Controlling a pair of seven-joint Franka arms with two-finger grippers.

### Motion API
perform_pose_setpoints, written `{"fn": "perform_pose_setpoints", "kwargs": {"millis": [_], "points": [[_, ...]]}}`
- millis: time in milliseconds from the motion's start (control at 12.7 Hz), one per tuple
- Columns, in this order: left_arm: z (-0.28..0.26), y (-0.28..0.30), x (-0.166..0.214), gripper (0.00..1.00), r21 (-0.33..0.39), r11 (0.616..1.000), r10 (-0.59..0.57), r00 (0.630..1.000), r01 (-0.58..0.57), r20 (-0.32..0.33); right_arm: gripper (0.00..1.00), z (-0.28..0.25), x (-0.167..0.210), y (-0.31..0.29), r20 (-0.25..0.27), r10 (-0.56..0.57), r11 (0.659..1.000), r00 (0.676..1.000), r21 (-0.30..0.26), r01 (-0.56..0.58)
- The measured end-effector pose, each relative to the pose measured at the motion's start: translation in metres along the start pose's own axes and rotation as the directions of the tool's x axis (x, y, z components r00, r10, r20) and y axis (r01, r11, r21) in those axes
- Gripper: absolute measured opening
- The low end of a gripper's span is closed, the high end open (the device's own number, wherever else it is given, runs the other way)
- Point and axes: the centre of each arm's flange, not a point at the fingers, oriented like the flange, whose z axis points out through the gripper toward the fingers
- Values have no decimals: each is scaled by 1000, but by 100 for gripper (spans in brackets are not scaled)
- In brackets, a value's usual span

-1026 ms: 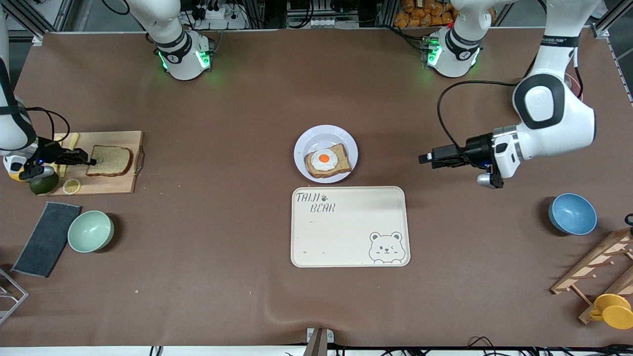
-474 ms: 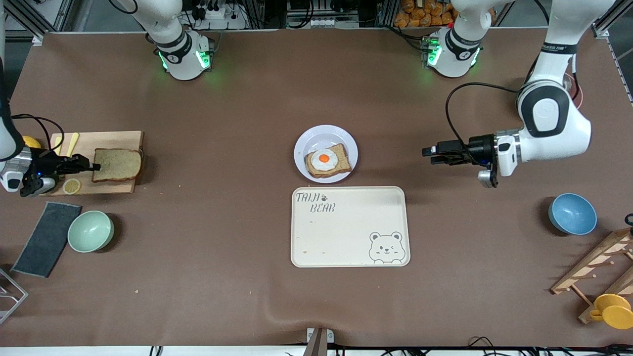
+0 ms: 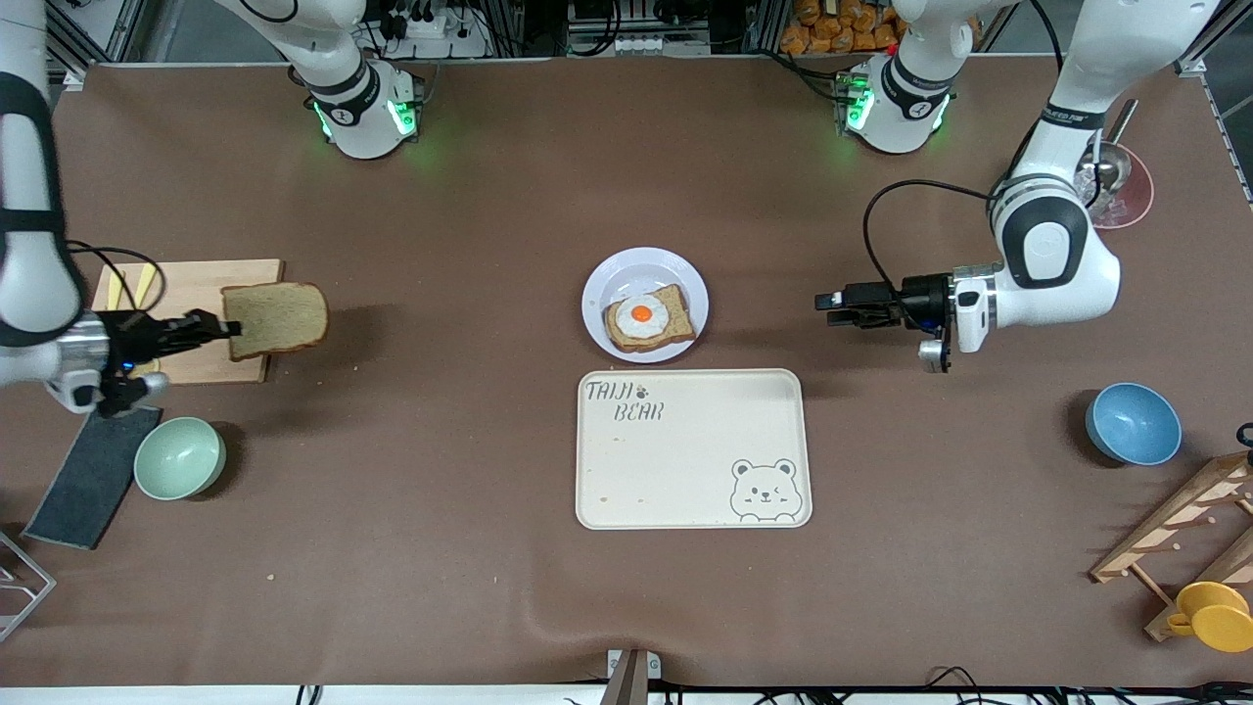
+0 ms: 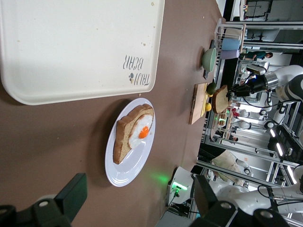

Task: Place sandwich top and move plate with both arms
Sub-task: 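Carry the bread slice with the right gripper over the white plate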

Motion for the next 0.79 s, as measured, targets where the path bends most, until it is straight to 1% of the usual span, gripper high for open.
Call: {"fn": "perform_pose_setpoints", "kwargs": {"millis": [158,237,474,711,789], "points": [[16,-6,-9,100,-15,1000,-7,1000,7,-11,7,18,39,-67,38,-6,999,999,-48,7],[20,-11,-15,100,-27,1000,-4,1000,3,-18,7,27,56,-102,40,1,998,999,-62,1],[29,-29,-29,100,-58,998,-2,999,0,-35,7,52,87,-183,23,5,999,1000,-45,-4],[36,-43,-37,100,-72,997,-8,999,6,-35,7,79,102,-230,31,27,999,999,-44,-26],[37,-47,-40,100,-72,997,-6,999,4,-34,7,88,106,-243,31,30,999,999,-33,-29]]}}
